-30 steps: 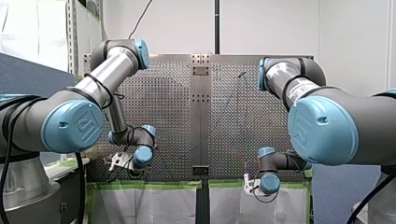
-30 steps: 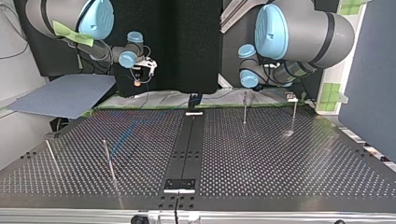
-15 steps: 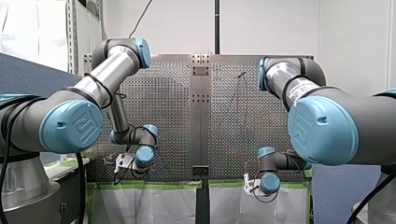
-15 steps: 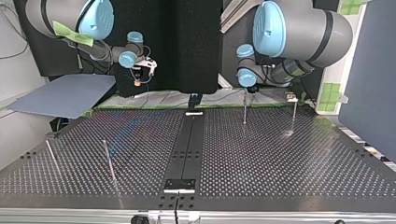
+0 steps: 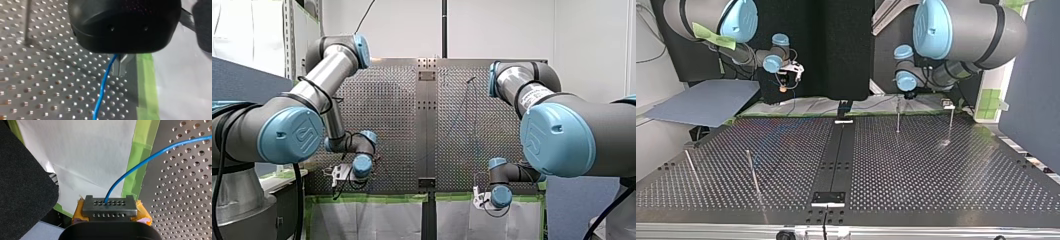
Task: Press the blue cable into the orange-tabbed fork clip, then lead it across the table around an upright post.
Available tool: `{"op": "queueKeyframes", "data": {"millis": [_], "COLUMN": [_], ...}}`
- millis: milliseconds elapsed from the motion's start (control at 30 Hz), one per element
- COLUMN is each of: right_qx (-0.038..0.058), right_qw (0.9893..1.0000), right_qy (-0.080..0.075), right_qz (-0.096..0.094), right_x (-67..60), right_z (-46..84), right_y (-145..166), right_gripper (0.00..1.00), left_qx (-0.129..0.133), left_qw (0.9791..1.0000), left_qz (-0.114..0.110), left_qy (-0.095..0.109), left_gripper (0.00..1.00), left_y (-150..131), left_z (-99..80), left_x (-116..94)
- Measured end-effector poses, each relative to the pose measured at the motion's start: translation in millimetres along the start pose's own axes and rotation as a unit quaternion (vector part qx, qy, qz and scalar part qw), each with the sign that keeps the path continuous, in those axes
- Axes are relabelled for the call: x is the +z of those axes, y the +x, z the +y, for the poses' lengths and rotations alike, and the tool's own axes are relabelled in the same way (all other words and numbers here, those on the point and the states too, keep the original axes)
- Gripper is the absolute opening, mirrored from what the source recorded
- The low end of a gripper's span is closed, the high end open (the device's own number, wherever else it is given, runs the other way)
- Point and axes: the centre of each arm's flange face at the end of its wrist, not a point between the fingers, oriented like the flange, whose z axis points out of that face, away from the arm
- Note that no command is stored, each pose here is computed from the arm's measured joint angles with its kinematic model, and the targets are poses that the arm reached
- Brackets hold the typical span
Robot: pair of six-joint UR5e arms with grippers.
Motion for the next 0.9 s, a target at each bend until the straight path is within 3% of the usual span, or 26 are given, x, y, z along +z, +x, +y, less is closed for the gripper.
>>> {"op": "queueKeyframes", "data": {"millis": [267, 433, 700, 900], "right_qx": [-0.0014, -0.0019, -0.002, -0.002], "right_qw": [1.0, 1.0, 1.0, 1.0], "right_qy": [0.0, 0.0, -0.001, -0.001], "right_qz": [-0.002, -0.002, -0.002, -0.002], "right_x": [-0.3, -0.1, -0.1, -0.1], "right_z": [0.2, 0.6, 1.1, 1.2], "right_y": [0, 0, 0, 0], "right_gripper": [0.01, 0.01, 0.01, 0.01], "left_qx": [-0.041, -0.063, -0.037, -0.026], "left_qw": [0.9991, 0.9977, 0.9975, 0.997], "left_qz": [-0.004, -0.013, 0.002, 0.005], "left_qy": [0.007, 0.022, 0.06, 0.073], "left_gripper": [0.01, 0.01, 0.01, 0.01], "left_y": [-5, -10, 5, 10], "left_z": [16.2, 18.6, 10.5, 5.1], "left_x": [-12, -23, -51, -58]}}
